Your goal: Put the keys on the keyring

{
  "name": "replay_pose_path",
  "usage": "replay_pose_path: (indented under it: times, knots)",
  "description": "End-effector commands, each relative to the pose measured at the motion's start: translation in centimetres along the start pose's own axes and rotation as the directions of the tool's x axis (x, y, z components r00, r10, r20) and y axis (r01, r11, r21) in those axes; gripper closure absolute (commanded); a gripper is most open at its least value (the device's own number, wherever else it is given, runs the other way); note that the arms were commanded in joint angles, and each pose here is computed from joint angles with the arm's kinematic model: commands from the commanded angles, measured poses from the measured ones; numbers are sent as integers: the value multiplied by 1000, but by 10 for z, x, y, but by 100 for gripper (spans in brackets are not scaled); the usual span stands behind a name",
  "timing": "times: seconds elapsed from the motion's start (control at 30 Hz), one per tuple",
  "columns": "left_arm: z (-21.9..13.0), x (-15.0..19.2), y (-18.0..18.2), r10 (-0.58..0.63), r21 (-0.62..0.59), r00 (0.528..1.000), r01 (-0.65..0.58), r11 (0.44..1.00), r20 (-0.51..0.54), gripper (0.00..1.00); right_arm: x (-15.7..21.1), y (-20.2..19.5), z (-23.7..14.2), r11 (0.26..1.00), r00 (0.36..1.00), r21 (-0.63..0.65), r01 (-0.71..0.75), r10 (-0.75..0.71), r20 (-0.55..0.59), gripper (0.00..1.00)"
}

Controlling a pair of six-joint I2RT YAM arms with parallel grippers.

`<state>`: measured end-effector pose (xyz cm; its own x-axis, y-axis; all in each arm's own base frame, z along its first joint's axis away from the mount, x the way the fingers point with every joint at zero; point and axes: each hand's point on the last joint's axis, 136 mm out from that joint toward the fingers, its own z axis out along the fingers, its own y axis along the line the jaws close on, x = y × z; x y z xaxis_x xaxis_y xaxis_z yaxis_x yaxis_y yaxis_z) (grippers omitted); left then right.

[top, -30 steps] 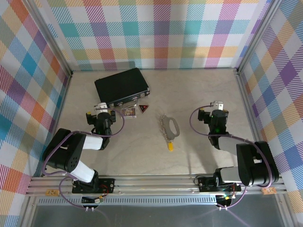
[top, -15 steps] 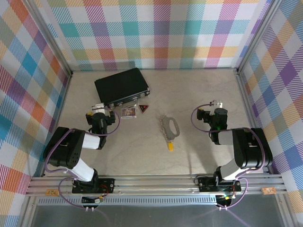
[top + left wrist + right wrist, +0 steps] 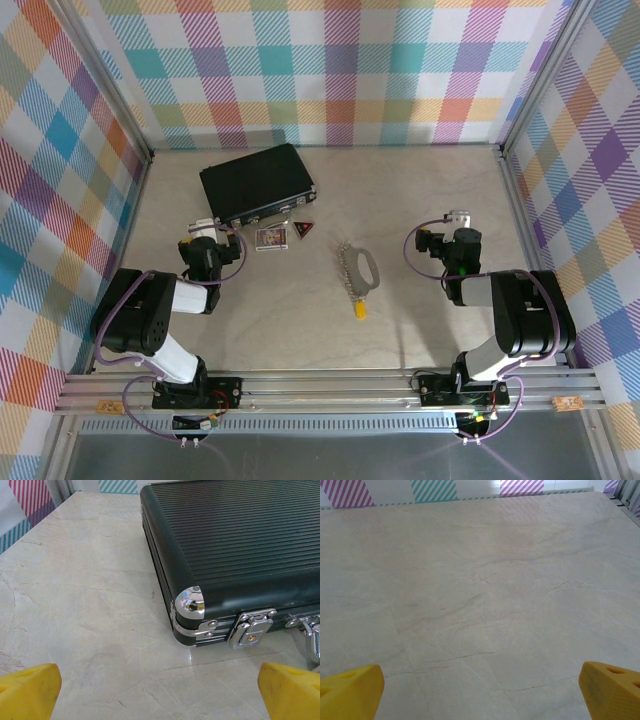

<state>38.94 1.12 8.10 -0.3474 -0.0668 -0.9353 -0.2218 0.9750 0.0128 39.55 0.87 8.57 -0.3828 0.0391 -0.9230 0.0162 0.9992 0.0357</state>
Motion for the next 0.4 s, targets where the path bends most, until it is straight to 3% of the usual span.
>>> replay_pose_path:
  times: [0.0,0.37]
  knots:
    - [3,-6,-2,-23,10,1000,23,1000,11,0,-7,1,-1,1000,999,-15,-14,15,32,1]
    - [3,-6,-1,-24,10,1000,24,1000,13,0,-7,1,0,1000,999,-15,-14,15,31,1]
